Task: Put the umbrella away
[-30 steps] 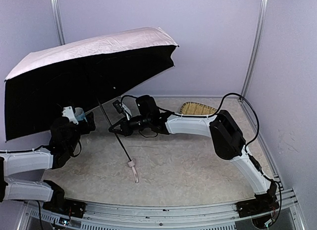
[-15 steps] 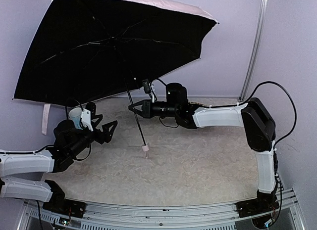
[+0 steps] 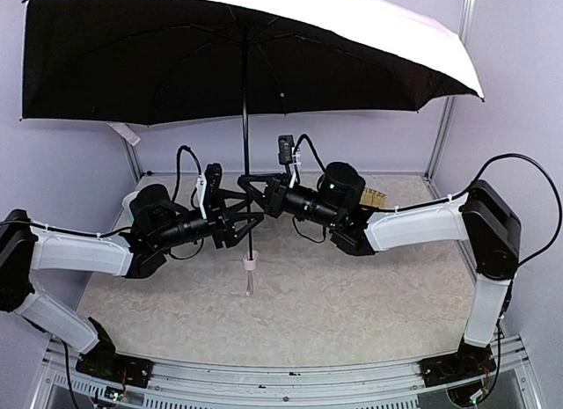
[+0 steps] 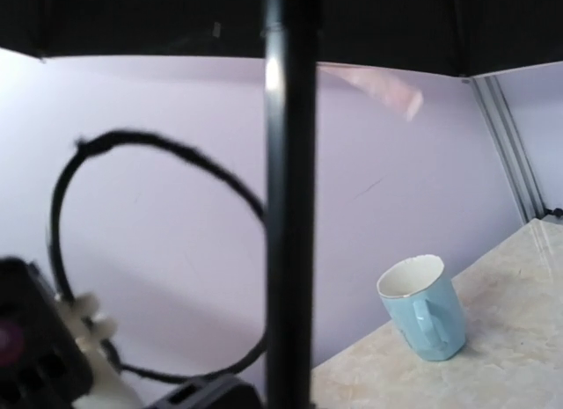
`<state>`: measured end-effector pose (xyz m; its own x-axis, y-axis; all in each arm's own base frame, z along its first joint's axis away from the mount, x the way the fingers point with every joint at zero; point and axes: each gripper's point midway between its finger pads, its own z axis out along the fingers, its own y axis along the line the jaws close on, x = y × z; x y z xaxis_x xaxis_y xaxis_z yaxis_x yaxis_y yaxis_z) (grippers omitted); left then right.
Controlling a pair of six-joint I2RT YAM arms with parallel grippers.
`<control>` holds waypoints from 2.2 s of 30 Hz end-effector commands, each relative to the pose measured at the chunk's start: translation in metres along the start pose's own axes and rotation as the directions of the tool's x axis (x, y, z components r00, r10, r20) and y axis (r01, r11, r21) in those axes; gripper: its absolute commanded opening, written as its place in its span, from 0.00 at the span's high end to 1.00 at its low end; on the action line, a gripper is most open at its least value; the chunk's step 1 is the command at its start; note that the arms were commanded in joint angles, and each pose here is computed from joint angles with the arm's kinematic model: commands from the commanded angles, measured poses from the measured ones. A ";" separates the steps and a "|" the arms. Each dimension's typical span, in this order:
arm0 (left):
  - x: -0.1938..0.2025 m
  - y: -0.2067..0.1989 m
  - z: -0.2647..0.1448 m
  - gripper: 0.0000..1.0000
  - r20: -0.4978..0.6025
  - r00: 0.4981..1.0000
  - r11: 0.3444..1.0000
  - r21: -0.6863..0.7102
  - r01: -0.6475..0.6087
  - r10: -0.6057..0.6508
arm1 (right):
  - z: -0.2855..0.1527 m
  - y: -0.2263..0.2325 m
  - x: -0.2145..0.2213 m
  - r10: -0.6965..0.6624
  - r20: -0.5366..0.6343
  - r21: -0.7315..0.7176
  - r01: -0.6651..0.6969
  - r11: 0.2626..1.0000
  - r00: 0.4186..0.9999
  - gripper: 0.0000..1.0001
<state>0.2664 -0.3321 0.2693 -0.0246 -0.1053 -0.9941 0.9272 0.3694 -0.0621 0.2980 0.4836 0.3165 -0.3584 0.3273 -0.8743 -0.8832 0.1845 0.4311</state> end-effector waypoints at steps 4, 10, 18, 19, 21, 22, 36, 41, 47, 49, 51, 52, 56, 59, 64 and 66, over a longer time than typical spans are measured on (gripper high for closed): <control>0.001 -0.001 0.013 0.78 0.008 1.000 0.999 0.039 0.005 -0.006 | -0.017 0.052 -0.056 -0.089 0.163 -0.113 0.108 0.988 0.983 1.00; 0.003 -0.007 0.011 1.00 0.022 0.999 0.997 0.065 0.029 -0.030 | -0.022 0.057 -0.058 -0.088 0.158 -0.120 0.107 0.987 0.983 1.00; 0.004 -0.018 0.014 1.00 0.031 0.990 0.985 0.108 0.132 -0.136 | -0.028 0.043 -0.083 -0.112 0.165 -0.076 0.126 0.989 0.980 0.69; 0.007 -0.020 0.015 1.00 0.026 0.989 0.984 0.106 0.141 -0.144 | -0.028 0.038 -0.090 -0.108 0.166 -0.060 0.119 0.991 0.980 0.66; 0.013 -0.024 0.016 1.00 0.014 0.988 0.983 0.103 0.151 -0.153 | -0.025 0.036 -0.101 -0.122 0.170 -0.055 0.133 0.990 0.978 0.61; 0.016 -0.025 0.016 1.00 0.010 0.988 0.983 0.105 0.153 -0.155 | -0.024 0.035 -0.105 -0.136 0.177 -0.052 0.147 0.988 0.975 0.58; 0.038 -0.045 0.010 1.00 -0.030 0.984 0.977 0.112 0.180 -0.178 | -0.022 0.011 -0.140 -0.058 0.247 0.021 0.054 0.998 0.967 1.00; 0.027 -0.041 0.014 0.73 -0.003 0.989 0.985 0.095 0.145 -0.145 | -0.022 0.008 -0.129 0.032 0.221 -0.006 -0.032 0.999 0.975 1.00; 0.019 -0.028 0.038 0.59 -0.018 0.995 0.993 0.070 0.094 -0.093 | -0.022 0.022 -0.115 0.158 0.170 -0.129 -0.137 0.982 0.973 1.00; 0.023 -0.026 0.044 0.62 -0.028 0.994 0.992 0.074 0.104 -0.102 | -0.021 0.023 -0.111 0.177 0.151 -0.146 -0.155 0.977 0.973 1.00; 0.025 -0.025 0.045 0.69 -0.025 0.993 0.990 0.074 0.120 -0.118 | -0.022 0.023 -0.109 0.186 0.141 -0.149 -0.165 0.975 0.972 1.00; 0.026 -0.022 0.045 0.77 -0.021 0.991 0.989 0.068 0.130 -0.129 | -0.023 0.024 -0.108 0.188 0.139 -0.150 -0.167 0.974 0.972 1.00; 0.025 -0.017 0.042 1.00 0.012 0.982 0.981 0.056 0.186 -0.187 | -0.025 0.027 -0.106 0.173 0.128 -0.158 -0.152 0.976 0.977 1.00; 0.023 -0.023 0.042 1.00 0.031 0.972 0.969 0.095 0.229 -0.233 | -0.028 0.022 -0.112 0.162 0.156 -0.139 -0.141 0.980 0.974 0.96; 0.023 -0.025 0.042 1.00 0.081 0.959 0.962 0.059 0.268 -0.272 | -0.040 0.012 -0.142 0.140 0.306 -0.106 -0.112 0.988 0.942 0.53; 0.021 -0.025 0.040 1.00 0.112 0.959 0.966 0.030 0.258 -0.260 | -0.042 0.010 -0.153 0.121 0.361 -0.099 -0.091 0.991 0.925 0.49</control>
<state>0.2618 -0.3838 0.2312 -0.3167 -0.2031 -0.9265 0.8886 0.2783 -0.3647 0.3245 0.4218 0.4102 -0.4057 0.5265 -0.7471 -0.8579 0.0626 0.5100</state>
